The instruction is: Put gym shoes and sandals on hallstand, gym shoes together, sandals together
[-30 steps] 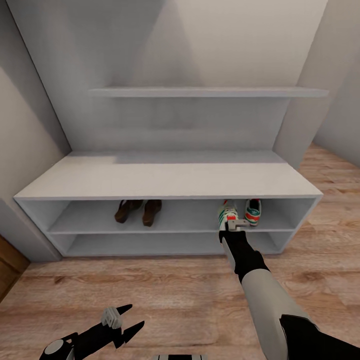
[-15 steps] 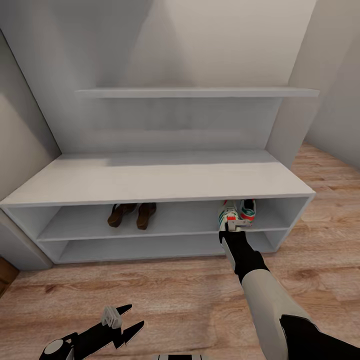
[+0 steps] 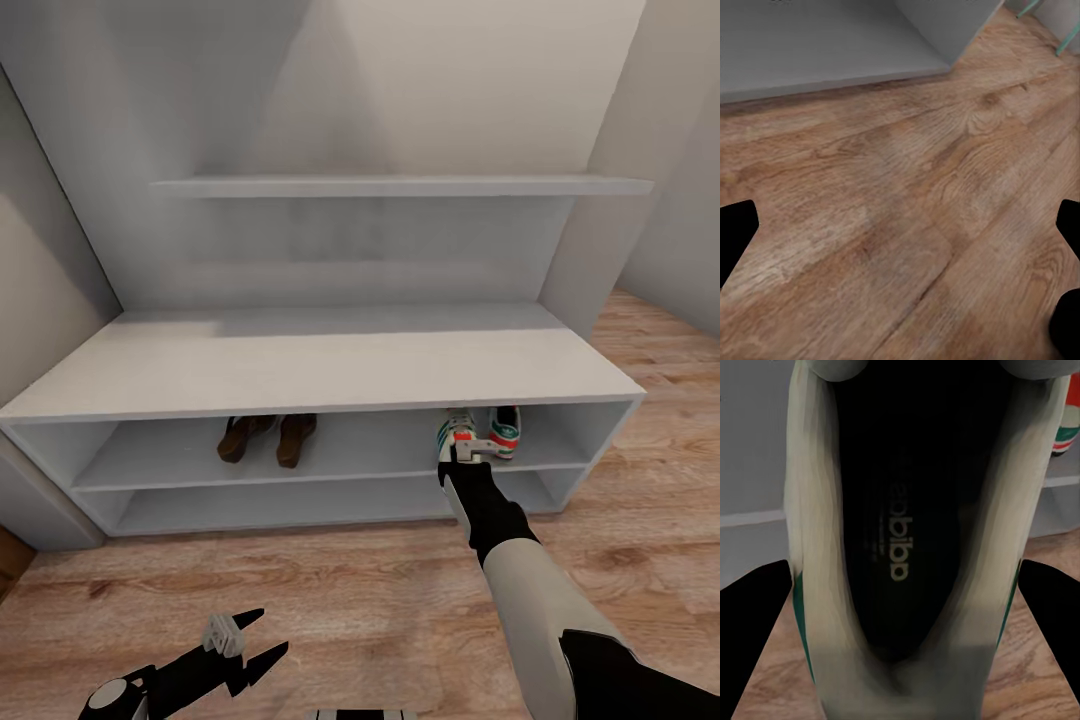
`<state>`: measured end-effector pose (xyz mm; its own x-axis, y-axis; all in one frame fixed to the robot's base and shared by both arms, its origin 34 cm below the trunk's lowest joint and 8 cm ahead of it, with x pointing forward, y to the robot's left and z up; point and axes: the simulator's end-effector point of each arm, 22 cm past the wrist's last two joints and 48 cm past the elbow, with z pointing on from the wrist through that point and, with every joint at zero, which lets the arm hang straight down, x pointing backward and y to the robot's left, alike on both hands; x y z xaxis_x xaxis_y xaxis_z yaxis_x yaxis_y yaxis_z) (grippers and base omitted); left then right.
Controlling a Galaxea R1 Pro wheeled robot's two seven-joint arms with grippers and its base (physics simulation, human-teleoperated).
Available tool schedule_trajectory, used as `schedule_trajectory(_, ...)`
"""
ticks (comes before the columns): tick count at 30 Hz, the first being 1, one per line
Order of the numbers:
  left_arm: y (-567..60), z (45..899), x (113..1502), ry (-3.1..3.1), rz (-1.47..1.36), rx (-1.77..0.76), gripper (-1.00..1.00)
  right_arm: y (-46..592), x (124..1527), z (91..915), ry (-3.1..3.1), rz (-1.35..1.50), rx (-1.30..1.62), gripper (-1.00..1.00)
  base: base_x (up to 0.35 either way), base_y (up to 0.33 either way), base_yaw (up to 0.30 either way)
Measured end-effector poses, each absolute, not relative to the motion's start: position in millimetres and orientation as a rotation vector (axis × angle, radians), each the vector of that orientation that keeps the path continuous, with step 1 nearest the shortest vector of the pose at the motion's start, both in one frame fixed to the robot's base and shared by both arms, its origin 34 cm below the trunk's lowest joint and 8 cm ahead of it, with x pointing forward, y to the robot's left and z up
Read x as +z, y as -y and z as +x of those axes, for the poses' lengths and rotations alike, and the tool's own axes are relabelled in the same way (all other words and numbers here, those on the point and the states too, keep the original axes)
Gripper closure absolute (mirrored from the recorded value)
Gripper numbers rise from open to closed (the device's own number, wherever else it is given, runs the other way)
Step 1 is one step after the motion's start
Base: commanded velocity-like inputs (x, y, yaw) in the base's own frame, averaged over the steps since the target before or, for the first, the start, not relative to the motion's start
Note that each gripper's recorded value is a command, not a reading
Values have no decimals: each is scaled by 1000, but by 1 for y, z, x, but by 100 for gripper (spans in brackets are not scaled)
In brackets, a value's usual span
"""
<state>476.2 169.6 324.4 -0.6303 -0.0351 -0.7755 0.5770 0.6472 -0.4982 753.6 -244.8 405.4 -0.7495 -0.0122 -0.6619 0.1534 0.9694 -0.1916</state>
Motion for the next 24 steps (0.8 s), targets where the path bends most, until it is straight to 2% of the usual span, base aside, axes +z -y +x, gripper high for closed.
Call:
schedule_trajectory(7, -170, 477, 324, -2069, 418, -975, -100, 245, 406, 754, -2400, 99, -305, 100, 189, 0, 0)
schedule_trajectory(18, -170, 477, 324, -2069, 419, -977, -100, 245, 407, 754, -2398, 99, -306, 100, 35, 0, 0)
schedule_trajectory(24, -170, 477, 324, -2070, 418, -975, -100, 246, 408, 755, -2396, 99, -306, 100, 206, 0, 0)
